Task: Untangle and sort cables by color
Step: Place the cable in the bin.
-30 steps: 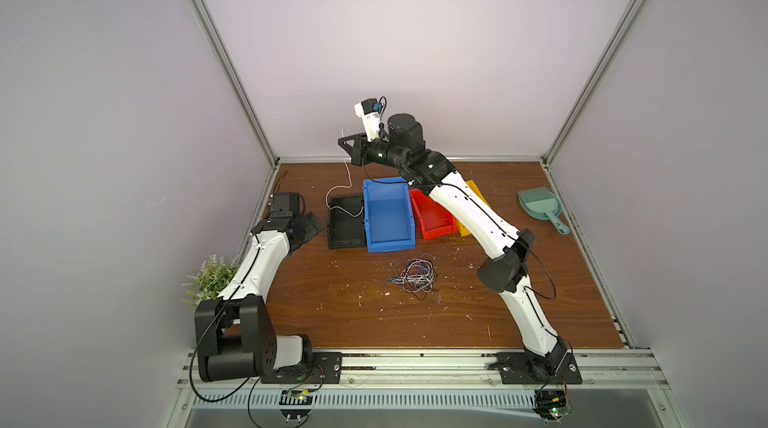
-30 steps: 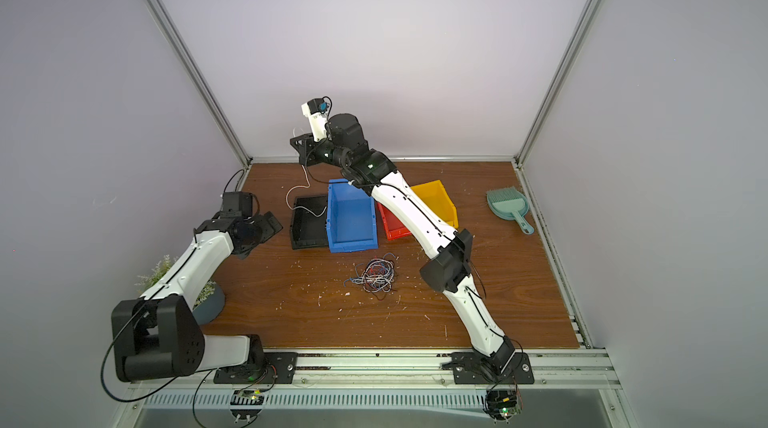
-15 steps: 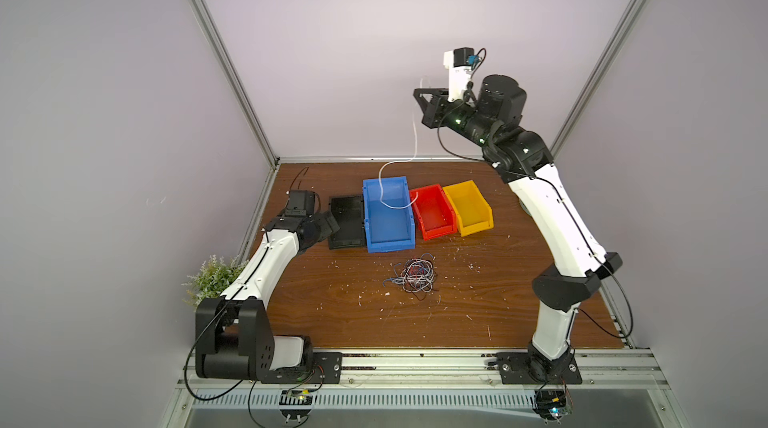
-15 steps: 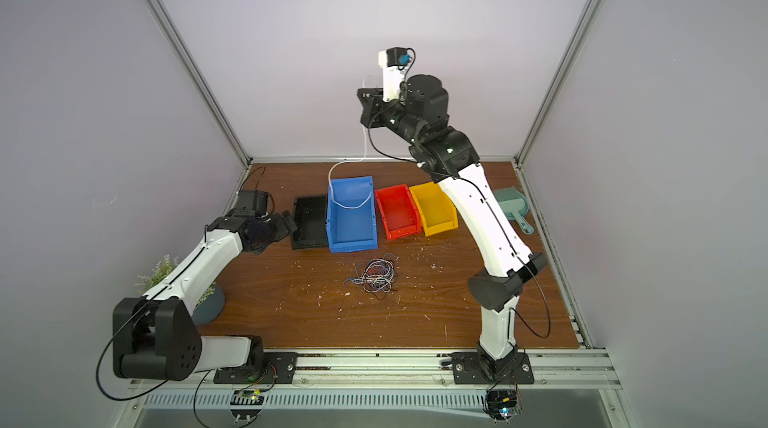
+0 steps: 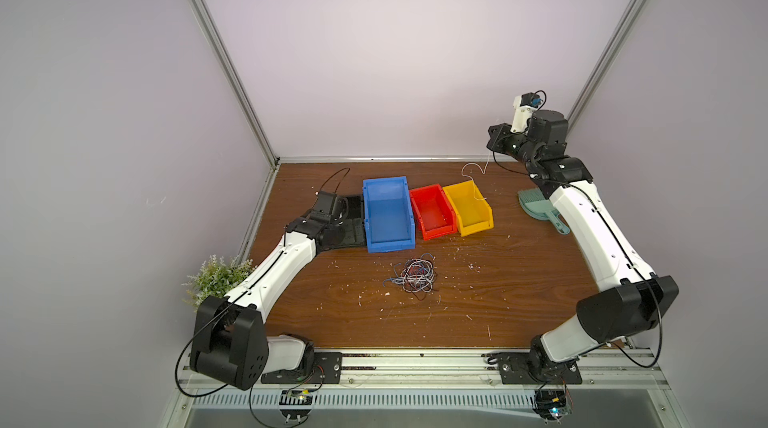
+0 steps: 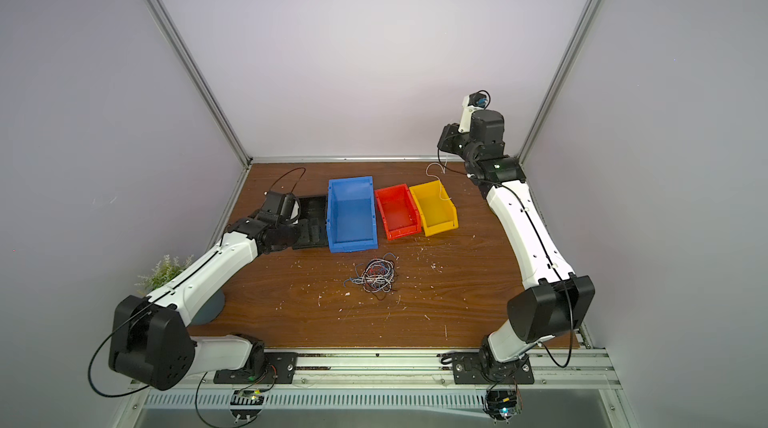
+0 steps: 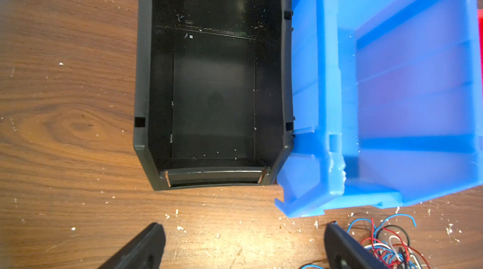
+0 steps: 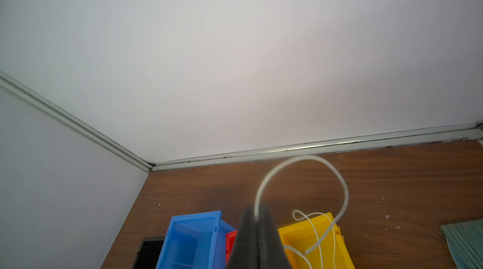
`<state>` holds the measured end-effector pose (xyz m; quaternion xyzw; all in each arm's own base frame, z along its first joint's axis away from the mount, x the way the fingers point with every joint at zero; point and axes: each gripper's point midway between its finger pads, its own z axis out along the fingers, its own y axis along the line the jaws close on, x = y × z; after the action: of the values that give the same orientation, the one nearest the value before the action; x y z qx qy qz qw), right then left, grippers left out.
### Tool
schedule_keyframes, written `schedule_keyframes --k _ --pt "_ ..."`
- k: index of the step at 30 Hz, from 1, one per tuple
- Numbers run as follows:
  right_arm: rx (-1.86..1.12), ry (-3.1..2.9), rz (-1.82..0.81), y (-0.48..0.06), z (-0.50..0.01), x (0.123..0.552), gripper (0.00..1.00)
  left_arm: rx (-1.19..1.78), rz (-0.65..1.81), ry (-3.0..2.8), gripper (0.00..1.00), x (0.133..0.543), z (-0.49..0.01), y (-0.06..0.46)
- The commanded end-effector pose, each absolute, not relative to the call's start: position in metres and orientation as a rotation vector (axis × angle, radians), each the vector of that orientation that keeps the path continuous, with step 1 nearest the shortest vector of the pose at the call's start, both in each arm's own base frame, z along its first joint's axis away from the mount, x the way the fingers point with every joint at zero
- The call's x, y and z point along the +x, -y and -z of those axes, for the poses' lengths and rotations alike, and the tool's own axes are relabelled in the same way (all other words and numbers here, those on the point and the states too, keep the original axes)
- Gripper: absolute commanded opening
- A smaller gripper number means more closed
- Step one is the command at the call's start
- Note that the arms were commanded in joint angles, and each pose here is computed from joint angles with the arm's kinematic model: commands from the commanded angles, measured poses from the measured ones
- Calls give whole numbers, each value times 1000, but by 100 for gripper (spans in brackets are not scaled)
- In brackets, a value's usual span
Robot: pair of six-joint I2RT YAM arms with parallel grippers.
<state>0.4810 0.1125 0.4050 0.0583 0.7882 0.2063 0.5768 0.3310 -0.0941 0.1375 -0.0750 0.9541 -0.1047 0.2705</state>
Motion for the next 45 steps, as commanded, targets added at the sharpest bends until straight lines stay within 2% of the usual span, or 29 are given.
schedule_keyframes --k 1,8,19,29,37,39,45 --pt "137 -1731 -556 -110 -430 482 0 -161 269 -2576 99 324 -139 95" --pt "166 -1824 -621 -116 -372 492 0 -156 280 -2579 99 324 -139 98" --pt "200 -1970 -539 -108 -281 486 0 -143 298 -2580 99 327 -141 103" --pt "123 -2158 -662 -140 -204 493 0 52 324 -2525 99 325 -164 142" --pt "87 -2280 -676 -155 -157 497 0 86 342 -2527 99 321 -164 148" --pt "83 -2304 -655 -154 -153 499 4 127 357 -2517 99 319 -167 154" --pt "100 -2323 -557 -145 -164 498 27 252 426 -2464 99 310 -177 181"
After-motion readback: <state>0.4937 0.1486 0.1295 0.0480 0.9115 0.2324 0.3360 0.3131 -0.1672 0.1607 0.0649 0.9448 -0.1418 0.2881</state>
